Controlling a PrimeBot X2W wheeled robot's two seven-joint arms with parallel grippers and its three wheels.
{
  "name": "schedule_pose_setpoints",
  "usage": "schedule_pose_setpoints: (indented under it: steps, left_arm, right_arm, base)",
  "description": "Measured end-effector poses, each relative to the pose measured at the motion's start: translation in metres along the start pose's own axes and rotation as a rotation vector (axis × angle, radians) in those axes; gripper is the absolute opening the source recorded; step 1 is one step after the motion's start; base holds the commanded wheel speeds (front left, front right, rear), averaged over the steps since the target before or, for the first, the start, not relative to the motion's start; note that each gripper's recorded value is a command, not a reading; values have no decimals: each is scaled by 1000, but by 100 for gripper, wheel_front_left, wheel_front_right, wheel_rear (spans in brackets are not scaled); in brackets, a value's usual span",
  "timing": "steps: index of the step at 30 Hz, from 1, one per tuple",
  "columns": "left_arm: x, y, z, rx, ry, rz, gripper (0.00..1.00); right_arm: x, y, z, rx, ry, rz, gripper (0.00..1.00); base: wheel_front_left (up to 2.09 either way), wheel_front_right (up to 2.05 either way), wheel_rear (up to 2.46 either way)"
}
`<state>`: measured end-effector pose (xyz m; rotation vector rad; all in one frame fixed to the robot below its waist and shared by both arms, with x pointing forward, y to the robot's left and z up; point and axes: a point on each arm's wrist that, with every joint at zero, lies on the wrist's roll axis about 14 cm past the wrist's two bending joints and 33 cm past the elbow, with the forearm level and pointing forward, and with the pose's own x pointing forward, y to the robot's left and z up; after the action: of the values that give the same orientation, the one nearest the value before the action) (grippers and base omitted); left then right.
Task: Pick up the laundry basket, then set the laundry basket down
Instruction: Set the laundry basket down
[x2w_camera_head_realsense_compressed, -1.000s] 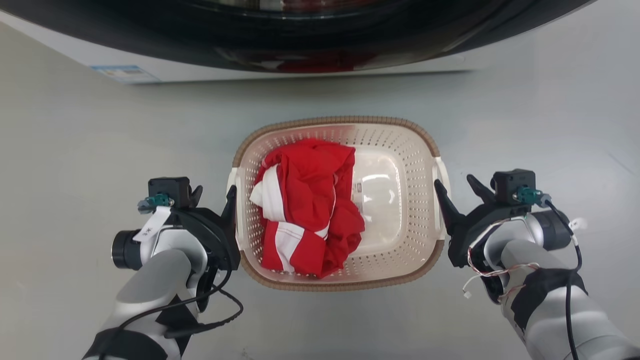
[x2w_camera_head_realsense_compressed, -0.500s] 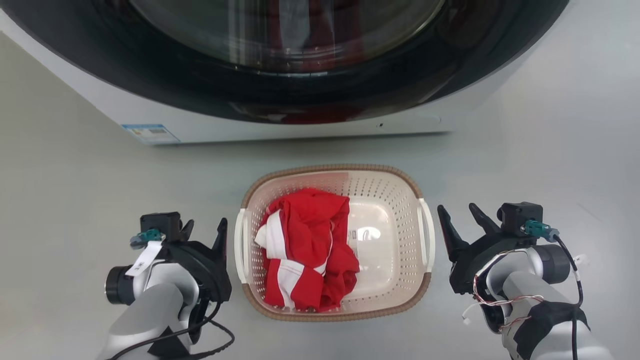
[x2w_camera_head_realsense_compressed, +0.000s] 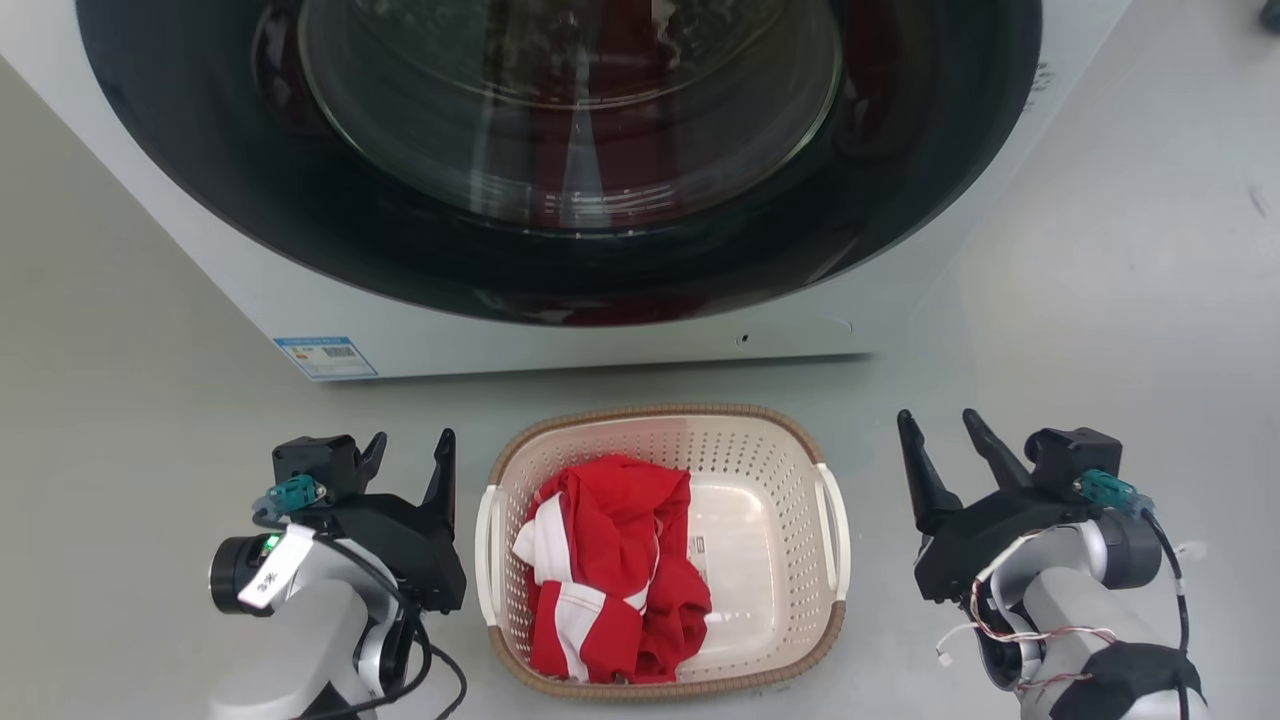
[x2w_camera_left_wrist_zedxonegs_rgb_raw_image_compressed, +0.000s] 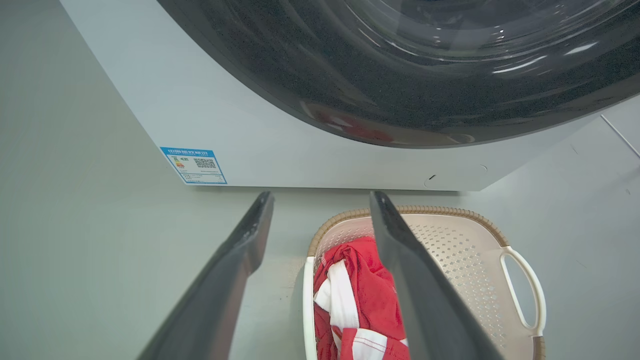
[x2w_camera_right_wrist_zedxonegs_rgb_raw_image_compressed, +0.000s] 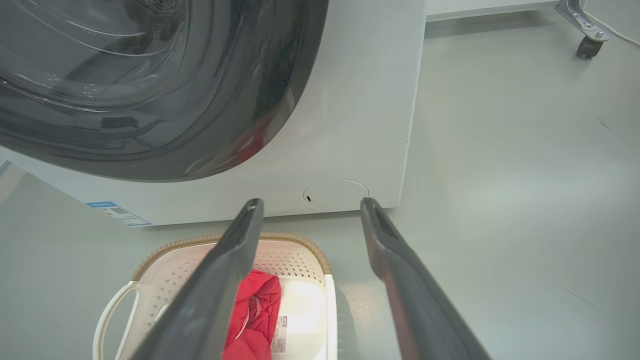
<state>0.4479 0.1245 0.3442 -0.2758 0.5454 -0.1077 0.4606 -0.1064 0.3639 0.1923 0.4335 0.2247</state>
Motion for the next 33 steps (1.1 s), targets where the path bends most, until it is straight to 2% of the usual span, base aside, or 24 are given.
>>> schedule_pose_setpoints:
  steps: [11, 19, 27, 33]
  left_arm:
    - [-35, -13, 45, 76, -186, -39, 100]
    - [-73, -30, 71, 105, -334, -102, 100]
    - [-114, -40, 86, 105, -449, -133, 100]
    - [-135, -23, 83, 89, -489, -71, 100]
  right_arm:
    - [-36, -3, 50, -40, -187, -36, 100]
    - [-68, 11, 77, -62, -311, -18, 100]
    - [-101, 17, 91, -80, -401, -22, 100]
    - [-122, 13, 89, -71, -430, -46, 100]
  base:
    - [0, 0, 0]
    - [0, 0, 0]
    - [0, 0, 0]
    - [0, 0, 0]
